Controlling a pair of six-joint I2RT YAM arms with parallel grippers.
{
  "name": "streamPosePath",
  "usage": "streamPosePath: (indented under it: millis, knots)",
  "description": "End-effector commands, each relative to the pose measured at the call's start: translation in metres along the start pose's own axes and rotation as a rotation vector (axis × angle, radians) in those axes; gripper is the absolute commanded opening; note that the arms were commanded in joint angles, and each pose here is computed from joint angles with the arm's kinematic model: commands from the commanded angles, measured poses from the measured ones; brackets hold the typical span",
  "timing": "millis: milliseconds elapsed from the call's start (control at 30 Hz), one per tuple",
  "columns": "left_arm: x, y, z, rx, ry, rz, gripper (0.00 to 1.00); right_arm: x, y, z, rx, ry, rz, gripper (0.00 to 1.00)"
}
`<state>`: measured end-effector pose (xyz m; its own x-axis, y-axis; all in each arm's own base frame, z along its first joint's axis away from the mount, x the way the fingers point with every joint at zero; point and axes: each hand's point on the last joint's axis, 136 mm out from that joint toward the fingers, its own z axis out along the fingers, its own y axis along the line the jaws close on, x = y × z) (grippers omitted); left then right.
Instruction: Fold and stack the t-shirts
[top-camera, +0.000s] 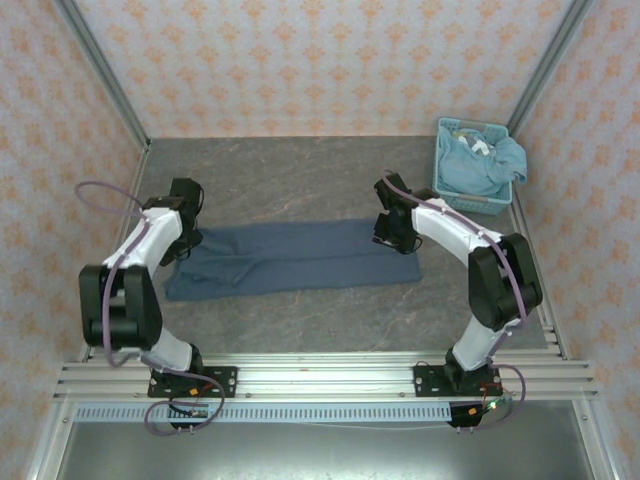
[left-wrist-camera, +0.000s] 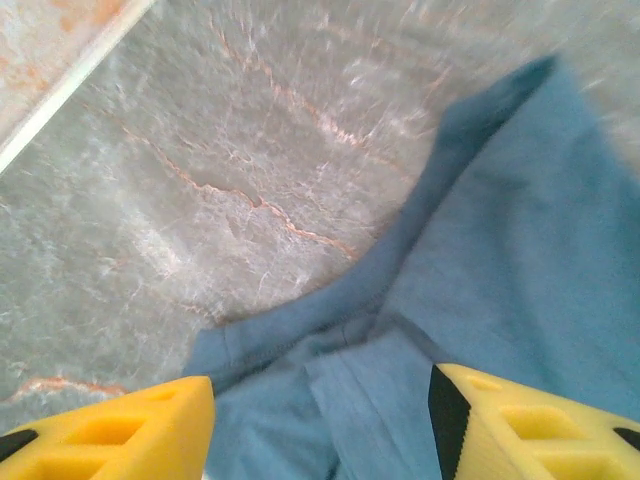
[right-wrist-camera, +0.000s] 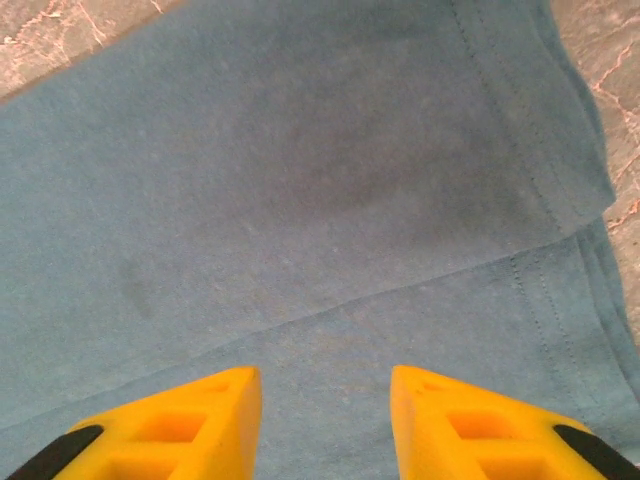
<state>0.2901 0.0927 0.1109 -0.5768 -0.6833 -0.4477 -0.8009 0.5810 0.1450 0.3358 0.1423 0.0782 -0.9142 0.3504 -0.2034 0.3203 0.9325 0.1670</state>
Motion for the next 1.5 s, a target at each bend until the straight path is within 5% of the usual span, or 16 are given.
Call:
streamPosePath:
  millis: [0,167,267,433,733,1100,1467]
  knots:
    - [0.022,0.008,-0.031,0.056,0.034,-0.075,0.55,-0.011,-0.009,-0.005,0.027,-0.03,-0.033,0.39]
    - [0.09,-0.027,-0.022,0.219,0.293,-0.203,0.36,-0.028,-0.008,0.012,0.073,-0.013,-0.124,0.37]
    - [0.106,-0.047,-0.014,0.238,0.346,-0.236,0.34,-0.04,-0.01,0.023,0.111,0.002,-0.153,0.36]
    - [0.116,-0.065,0.012,0.183,0.391,-0.284,0.33,-0.053,-0.017,0.042,0.186,0.022,-0.173,0.35]
    - [0.095,-0.103,0.052,0.051,0.403,-0.146,0.3,-0.036,-0.065,0.058,0.344,0.124,-0.054,0.33]
    - [0.03,-0.279,0.062,0.305,0.343,0.009,0.31,0.075,-0.075,0.044,0.255,0.22,0.235,0.33]
    - [0.063,-0.446,0.029,0.689,0.342,-0.031,0.31,0.146,-0.013,0.057,0.115,0.311,0.33,0.34]
